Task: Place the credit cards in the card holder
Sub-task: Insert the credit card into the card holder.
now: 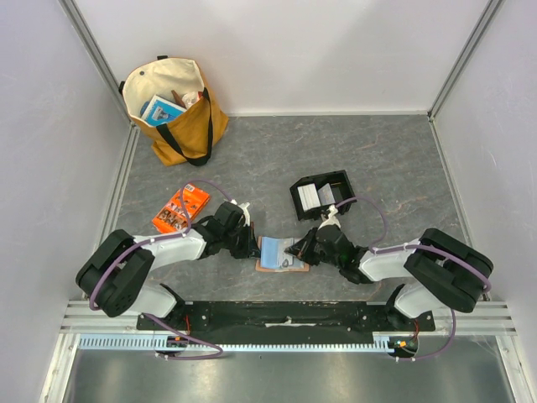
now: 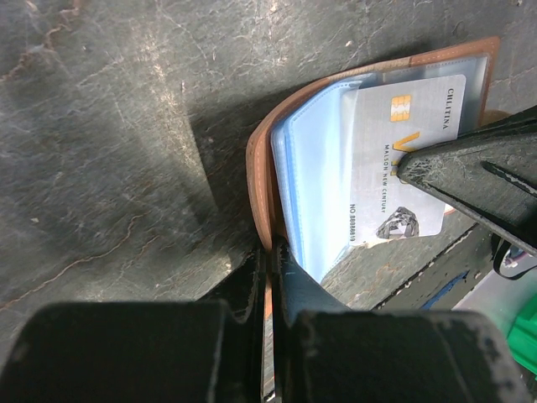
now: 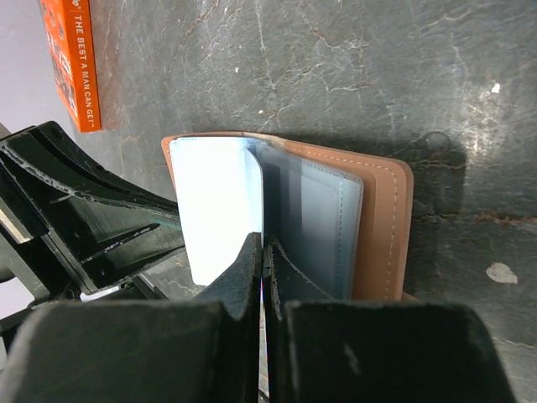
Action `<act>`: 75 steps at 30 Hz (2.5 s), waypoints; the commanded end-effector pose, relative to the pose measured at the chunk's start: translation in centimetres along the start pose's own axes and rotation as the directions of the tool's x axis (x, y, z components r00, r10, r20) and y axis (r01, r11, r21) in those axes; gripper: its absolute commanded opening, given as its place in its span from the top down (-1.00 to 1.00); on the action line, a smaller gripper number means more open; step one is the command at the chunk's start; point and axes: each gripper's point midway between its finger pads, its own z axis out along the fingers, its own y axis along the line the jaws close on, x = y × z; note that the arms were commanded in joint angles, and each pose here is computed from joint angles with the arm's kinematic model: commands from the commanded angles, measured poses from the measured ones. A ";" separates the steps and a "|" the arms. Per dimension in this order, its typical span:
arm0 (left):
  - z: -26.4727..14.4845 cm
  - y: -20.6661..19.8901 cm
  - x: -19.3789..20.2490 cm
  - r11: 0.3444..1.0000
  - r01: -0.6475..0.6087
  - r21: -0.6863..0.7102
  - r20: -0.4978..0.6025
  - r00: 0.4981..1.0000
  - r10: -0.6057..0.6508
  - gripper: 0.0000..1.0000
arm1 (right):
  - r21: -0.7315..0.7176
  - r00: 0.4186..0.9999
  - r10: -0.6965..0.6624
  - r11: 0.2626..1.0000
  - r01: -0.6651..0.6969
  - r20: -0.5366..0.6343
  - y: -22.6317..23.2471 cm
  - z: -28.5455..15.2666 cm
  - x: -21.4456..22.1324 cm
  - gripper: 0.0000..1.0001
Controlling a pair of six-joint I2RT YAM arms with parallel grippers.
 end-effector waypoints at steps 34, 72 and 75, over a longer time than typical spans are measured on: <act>0.4 2.6 1.4 0.994 0.003 -0.106 -0.032 0.999 -0.007 0.96 | 0.301 0.976 -0.214 0.929 0.217 -0.043 -2.0 -0.3 -1.8 -0.21; 0.3 2.1 1.0 0.996 -0.005 -0.089 -0.027 1.000 0.003 0.97 | -0.017 0.957 -0.267 0.964 0.267 -0.110 5.6 1.6 0.9 0.40; 0.2 2.1 1.1 0.996 -0.006 -0.089 -0.027 1.000 0.004 0.96 | 0.074 0.954 -0.298 0.951 0.300 -0.039 4.9 1.0 -1.2 0.26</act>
